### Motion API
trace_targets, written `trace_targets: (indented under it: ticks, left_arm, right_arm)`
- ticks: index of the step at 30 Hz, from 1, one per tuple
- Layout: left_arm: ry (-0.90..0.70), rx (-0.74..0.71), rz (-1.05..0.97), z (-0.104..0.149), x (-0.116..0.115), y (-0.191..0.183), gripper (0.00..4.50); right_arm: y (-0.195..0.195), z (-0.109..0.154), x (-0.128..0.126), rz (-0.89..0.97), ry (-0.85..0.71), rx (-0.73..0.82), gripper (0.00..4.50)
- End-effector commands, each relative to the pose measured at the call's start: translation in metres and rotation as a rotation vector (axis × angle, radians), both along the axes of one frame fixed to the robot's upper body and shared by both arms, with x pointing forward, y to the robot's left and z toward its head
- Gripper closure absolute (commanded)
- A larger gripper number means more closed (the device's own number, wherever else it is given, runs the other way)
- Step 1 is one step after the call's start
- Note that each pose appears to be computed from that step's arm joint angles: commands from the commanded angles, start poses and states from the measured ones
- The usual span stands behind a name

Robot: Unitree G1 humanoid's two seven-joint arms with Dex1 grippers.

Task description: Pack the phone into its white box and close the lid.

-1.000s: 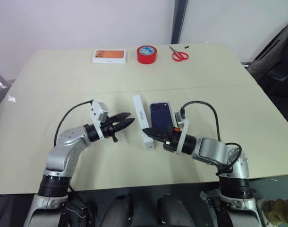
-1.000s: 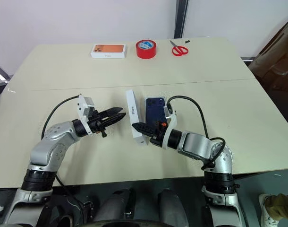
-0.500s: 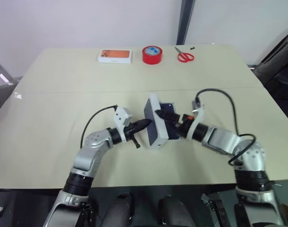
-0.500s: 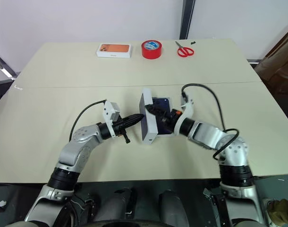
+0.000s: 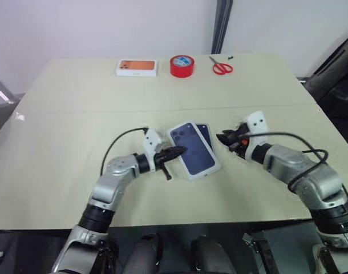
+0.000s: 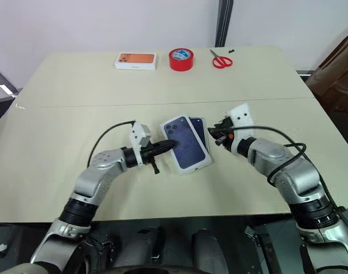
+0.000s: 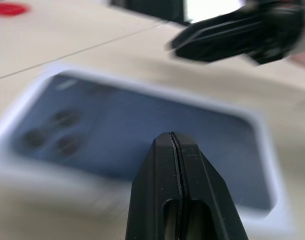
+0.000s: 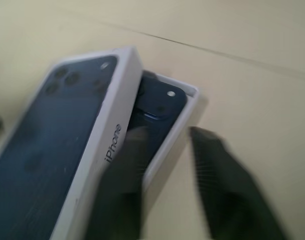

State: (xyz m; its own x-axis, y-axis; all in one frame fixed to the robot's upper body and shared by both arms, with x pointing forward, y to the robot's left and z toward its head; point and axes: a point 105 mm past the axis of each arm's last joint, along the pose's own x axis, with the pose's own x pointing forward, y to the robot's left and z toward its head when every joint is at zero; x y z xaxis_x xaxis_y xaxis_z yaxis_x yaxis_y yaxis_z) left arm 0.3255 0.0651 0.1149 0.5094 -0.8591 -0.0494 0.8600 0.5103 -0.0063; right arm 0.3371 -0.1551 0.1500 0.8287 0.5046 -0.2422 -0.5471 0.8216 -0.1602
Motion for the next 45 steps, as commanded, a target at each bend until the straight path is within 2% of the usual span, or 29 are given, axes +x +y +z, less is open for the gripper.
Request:
trace_targets:
  ticks: [1,6,12,20,31,45]
  left_arm:
    - [-0.019,-0.012,0.033,0.014,-0.002,0.019,4.50]
    - [0.097,0.056,0.030,-0.008,-0.015,0.030,4.50]
    - [0.149,0.071,0.024,-0.023,-0.012,0.012,4.50]
    - [0.126,0.057,0.018,-0.018,0.000,-0.009,4.50]
    - [0.134,-0.017,0.020,-0.010,0.015,-0.030,4.50]
    - [0.142,-0.044,0.018,-0.006,0.027,-0.042,4.50]
  right_arm:
    - [0.009,0.012,0.000,0.059,-0.104,-0.060,4.45]
    - [0.018,0.004,-0.003,0.138,-0.131,-0.141,4.45]
    - [0.011,-0.008,0.002,0.139,-0.130,-0.247,4.45]
    - [0.012,-0.009,0.001,0.154,-0.102,-0.222,4.45]
    - [0.007,-0.013,0.000,0.143,-0.102,-0.270,4.45]
    - [-0.002,-0.019,0.002,0.096,-0.091,-0.305,4.45]
